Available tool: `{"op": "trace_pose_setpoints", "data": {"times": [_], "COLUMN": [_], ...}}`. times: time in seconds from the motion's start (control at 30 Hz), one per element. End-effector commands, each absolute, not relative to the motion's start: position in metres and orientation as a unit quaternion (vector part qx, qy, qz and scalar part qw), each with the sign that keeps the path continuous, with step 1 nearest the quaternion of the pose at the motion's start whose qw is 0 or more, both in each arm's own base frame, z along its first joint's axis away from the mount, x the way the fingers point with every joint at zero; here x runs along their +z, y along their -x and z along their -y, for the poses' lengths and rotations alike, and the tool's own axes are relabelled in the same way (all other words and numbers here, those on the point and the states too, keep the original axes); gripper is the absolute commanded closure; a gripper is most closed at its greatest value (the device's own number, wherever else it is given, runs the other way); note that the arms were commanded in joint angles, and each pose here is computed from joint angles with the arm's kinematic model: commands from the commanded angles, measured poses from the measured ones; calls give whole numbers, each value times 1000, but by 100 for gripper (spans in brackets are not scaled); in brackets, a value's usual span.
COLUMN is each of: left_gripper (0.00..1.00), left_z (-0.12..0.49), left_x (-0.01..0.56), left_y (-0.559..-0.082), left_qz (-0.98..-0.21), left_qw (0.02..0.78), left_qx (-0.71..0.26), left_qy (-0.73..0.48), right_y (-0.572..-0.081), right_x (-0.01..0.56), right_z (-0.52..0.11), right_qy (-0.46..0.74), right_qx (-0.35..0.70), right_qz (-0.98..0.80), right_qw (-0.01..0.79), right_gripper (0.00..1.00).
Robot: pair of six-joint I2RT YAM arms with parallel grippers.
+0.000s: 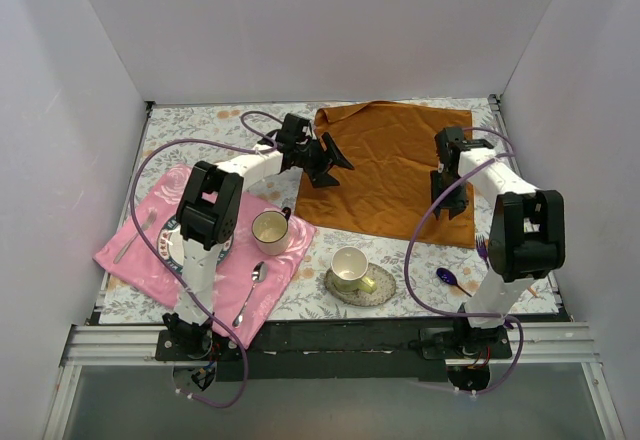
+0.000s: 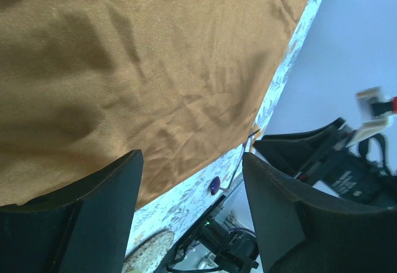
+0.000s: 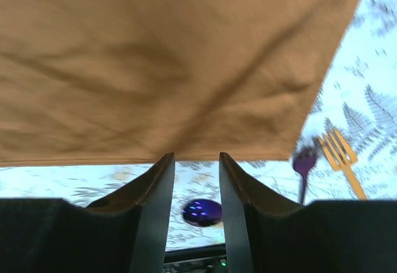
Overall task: Fold the napkin, place the utensils inside, and roll it up
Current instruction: Flatten the napkin out
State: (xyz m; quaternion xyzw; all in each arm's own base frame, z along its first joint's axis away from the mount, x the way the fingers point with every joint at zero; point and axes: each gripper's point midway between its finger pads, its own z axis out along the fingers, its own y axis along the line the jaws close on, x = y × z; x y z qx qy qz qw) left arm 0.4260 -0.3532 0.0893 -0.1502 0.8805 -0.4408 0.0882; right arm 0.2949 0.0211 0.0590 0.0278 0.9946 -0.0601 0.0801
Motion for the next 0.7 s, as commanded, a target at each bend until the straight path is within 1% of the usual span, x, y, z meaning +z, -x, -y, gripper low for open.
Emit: {"op": "trace_pose_setpoints", "data": {"times": [0.0,0.07,0.17,0.23,0.27,0.47,0.67], "left_gripper": [36,36,36,36,36,36,37], "left_z": [348,343,334,330,329,320,323], "left_x": [103,104,99,90,86,57,33], "left_y": [-430,-437,-444,-445,-445,-443,-430], "left_qz": [-887,-893,-908,-916,-918,-932,-939], "left_qw": [114,142,160,162,160,157,127], "left_qx": [-430,-412,-375,-358,-352,-318,-309], "left_qy": [126,110,98,86,85,81,86], "right_y": [-322,-331,-339,-353,-356,-380,-374], "right_x": [71,70,57,51,41,25,8], "right_z": [-51,-60,-68,-70,-68,-54,-17], "right_qy": [-45,-45,-63,-78,-87,-107,-141], "right_qx": [24,51,73,78,76,66,49], "right_qz": [-994,-990,-989,-986,-987,-984,-984], "right_qw": [101,122,113,123,114,125,102], "right_gripper": [57,57,57,57,57,58,59]}}
